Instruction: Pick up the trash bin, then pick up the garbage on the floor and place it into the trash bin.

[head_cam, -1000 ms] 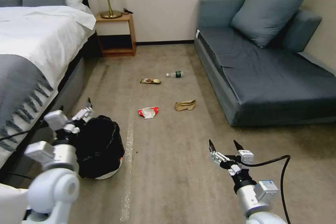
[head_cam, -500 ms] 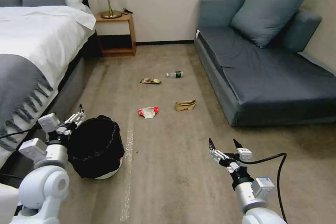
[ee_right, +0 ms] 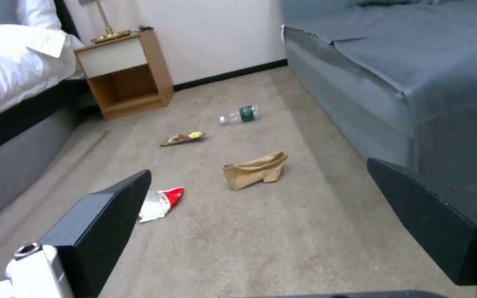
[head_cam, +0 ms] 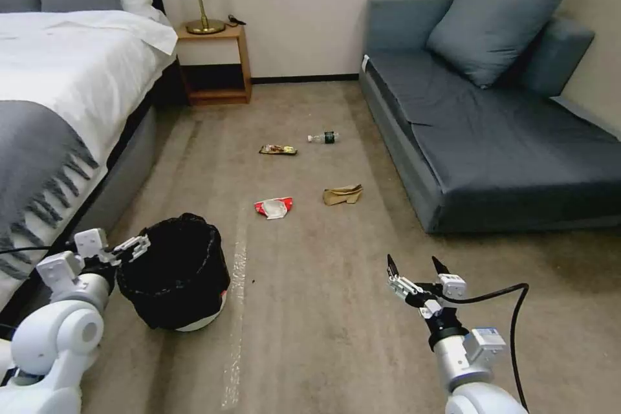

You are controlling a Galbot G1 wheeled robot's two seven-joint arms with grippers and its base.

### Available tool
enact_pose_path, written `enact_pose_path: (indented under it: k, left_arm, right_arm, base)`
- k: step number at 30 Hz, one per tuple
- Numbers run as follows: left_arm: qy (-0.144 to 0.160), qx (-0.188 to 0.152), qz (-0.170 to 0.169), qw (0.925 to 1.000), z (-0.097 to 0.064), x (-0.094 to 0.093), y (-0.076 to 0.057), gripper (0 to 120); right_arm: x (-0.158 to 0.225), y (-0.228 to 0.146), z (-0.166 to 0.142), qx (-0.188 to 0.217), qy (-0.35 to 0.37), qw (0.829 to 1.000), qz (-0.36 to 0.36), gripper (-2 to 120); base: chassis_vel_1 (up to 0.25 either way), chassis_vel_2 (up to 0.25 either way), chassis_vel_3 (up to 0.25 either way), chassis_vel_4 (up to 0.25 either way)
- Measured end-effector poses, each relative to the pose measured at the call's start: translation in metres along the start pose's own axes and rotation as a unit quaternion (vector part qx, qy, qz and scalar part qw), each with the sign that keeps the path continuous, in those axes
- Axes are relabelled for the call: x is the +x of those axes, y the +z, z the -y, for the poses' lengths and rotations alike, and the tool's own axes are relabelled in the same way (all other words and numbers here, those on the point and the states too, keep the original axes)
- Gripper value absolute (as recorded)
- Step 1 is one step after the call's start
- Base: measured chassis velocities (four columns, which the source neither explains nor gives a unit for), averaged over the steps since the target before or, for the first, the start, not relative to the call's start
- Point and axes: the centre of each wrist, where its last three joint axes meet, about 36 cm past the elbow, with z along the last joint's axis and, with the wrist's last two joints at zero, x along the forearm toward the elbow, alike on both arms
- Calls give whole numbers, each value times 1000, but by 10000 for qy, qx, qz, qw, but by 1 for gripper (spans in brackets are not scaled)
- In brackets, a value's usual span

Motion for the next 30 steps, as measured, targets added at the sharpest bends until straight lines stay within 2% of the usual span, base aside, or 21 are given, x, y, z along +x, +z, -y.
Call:
enact_pose_path:
  k: [2, 3, 7, 8, 11, 17, 19, 23, 24, 30]
  left_arm:
    - [-109, -15, -142, 9998, -5, -11, 9, 100]
    - [-109, -15, -142, 9998, -5, -11, 9, 100]
    - [-293, 1, -366, 9989, -13, -27, 28, 100]
    - [-293, 1, -366, 9989, -13, -27, 28, 100]
    - [-411, 70, -485, 9980, -17, -38, 41, 100]
    - [-461, 170, -559, 9972, -17, -46, 48, 100]
    - [-497, 233, -593, 9967, -15, -51, 52, 97]
    - [-517, 293, -620, 9963, -15, -54, 55, 80]
    - [-517, 293, -620, 9963, -15, -54, 55, 80]
    - [-495, 394, -681, 9957, -16, -55, 61, 58]
  right_arm:
    - [-2, 0, -1, -22, 6, 10000, 13, 100]
    - [-2, 0, -1, -22, 6, 10000, 13, 100]
    - [-5, 1, -1, -32, 40, 10000, 15, 100]
    - [-5, 1, -1, -32, 40, 10000, 15, 100]
    - [-5, 2, 1, -18, 76, 10000, 12, 100]
    - [-6, 1, 2, -12, 95, 10000, 19, 100]
    - [-6, 0, 4, -1, 88, 10000, 24, 100]
    - [-11, -4, 9, -8, 110, 9999, 60, 100]
    - [-11, -4, 9, -8, 110, 9999, 60, 100]
    - [-12, -6, 11, -17, 84, 10000, 37, 100]
  base:
    - [0, 0, 0, 0]
    - [0, 0, 0, 0]
    - [0, 0, 0, 0]
    - [0, 0, 0, 0]
    - [0, 0, 0, 0]
    - [0, 0, 0, 0]
    - [0, 0, 0, 0]
    - [0, 0, 0, 0]
    - [0, 0, 0, 0]
    - [0, 0, 0, 0]
